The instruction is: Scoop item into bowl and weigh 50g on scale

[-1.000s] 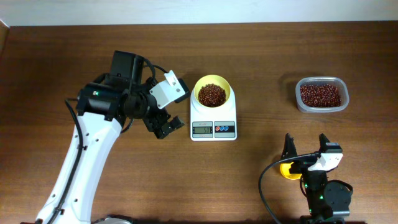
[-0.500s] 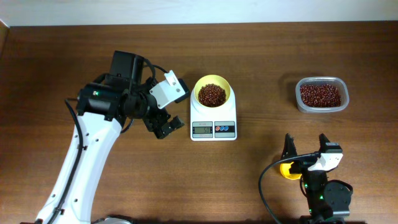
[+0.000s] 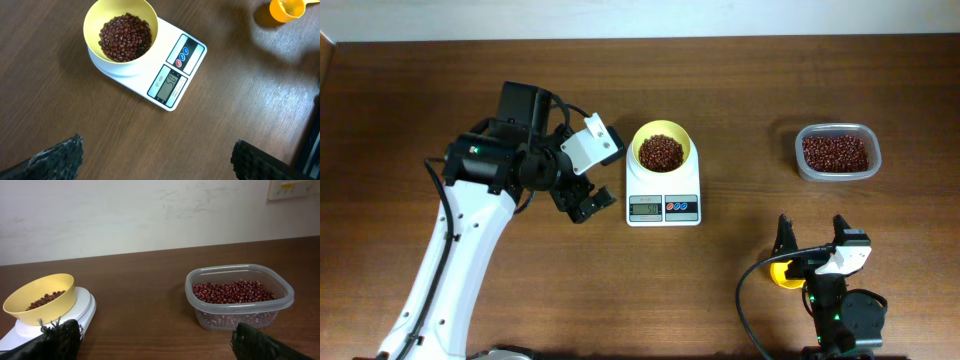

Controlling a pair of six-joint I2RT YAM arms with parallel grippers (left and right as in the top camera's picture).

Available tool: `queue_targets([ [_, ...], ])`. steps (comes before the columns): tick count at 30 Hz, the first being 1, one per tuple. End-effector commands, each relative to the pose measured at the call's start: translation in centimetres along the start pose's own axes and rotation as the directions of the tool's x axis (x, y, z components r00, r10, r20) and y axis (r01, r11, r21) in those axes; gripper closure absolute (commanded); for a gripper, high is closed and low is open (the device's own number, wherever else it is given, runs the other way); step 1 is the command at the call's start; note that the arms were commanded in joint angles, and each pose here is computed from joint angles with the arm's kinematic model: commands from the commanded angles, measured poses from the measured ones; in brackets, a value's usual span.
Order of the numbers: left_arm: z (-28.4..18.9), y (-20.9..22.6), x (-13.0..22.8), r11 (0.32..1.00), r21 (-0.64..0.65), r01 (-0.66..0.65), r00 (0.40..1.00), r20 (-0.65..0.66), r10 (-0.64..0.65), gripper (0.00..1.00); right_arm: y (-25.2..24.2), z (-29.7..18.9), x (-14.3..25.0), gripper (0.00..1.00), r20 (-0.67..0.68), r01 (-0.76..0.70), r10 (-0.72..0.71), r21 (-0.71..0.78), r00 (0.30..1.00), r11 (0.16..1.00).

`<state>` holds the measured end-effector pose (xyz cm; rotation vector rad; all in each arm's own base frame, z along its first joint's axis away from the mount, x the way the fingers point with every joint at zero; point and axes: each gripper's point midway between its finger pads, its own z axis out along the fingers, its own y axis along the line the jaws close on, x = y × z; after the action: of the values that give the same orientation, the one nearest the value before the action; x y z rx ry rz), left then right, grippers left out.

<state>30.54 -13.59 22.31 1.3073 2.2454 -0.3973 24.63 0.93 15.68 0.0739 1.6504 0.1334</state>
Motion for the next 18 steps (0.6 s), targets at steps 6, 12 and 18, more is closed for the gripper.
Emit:
queue_targets([
  [6,-0.1,-0.2,-0.1,1.0,0.008,-0.014,1.0,0.011,0.013,0.01,-0.1,0.0,0.2,0.01,-0.001,0.004,-0.004,0.007,1.0,1.0],
  [12,-3.7,-1.4,-1.3,0.996,-0.071,-0.061,0.994,0.087,0.067,0.01,-0.1,0.0,0.2,0.01,-0.001,0.004,-0.004,0.007,1.0,1.0],
  [18,-12.8,-1.7,-0.5,0.942,-0.334,-0.021,0.97,0.222,0.101,0.01,-0.1,0.0,0.2,0.01,-0.001,0.004,-0.004,0.007,1.0,1.0],
])
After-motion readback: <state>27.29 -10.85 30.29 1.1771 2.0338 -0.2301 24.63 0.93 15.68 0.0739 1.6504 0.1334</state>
